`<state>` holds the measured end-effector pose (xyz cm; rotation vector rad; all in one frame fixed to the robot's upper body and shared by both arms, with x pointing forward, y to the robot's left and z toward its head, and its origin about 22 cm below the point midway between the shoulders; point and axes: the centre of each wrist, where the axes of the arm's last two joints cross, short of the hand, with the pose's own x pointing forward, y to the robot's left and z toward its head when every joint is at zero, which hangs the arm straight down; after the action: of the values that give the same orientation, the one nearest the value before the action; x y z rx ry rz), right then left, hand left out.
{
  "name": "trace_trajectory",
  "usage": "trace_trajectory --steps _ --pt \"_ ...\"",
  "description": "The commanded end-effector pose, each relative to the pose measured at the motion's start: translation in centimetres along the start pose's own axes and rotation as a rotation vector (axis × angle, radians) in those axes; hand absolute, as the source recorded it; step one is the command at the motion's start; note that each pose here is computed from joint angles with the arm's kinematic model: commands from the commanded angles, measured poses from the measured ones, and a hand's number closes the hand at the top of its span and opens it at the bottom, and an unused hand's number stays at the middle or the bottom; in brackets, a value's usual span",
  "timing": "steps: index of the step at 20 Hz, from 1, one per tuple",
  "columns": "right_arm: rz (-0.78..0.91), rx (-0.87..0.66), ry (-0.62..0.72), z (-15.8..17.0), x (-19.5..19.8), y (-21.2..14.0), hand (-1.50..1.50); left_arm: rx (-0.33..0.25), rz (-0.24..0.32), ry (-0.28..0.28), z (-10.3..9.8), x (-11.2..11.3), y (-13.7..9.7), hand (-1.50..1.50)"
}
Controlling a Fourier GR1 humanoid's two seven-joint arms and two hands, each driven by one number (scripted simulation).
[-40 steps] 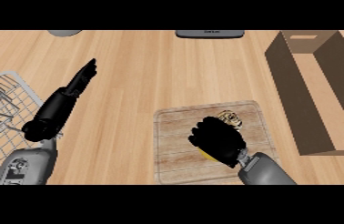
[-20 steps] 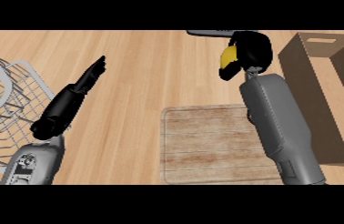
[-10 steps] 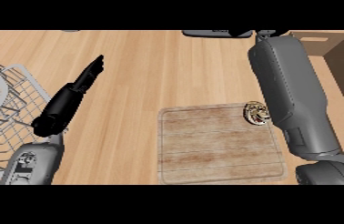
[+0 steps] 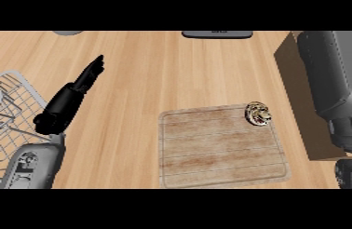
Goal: Pick the lemon from the cutting board and place it in the cardboard box
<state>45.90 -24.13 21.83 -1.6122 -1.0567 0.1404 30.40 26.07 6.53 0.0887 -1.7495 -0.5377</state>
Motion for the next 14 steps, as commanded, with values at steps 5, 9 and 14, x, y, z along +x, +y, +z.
trace_trajectory --steps 5,9,14 --pt "0.154 0.072 0.101 -5.6 -8.6 0.5 1.5 0.004 0.006 0.003 0.5 0.5 -0.1 0.0" --pt "0.203 0.306 0.187 -6.9 -9.9 0.4 1.5 -0.005 0.01 0.005 1.2 -0.6 0.5 0.0" --pt "0.197 0.446 0.202 -8.2 -13.7 -0.1 1.5 0.027 -0.011 0.004 2.2 -1.3 -1.0 0.0"
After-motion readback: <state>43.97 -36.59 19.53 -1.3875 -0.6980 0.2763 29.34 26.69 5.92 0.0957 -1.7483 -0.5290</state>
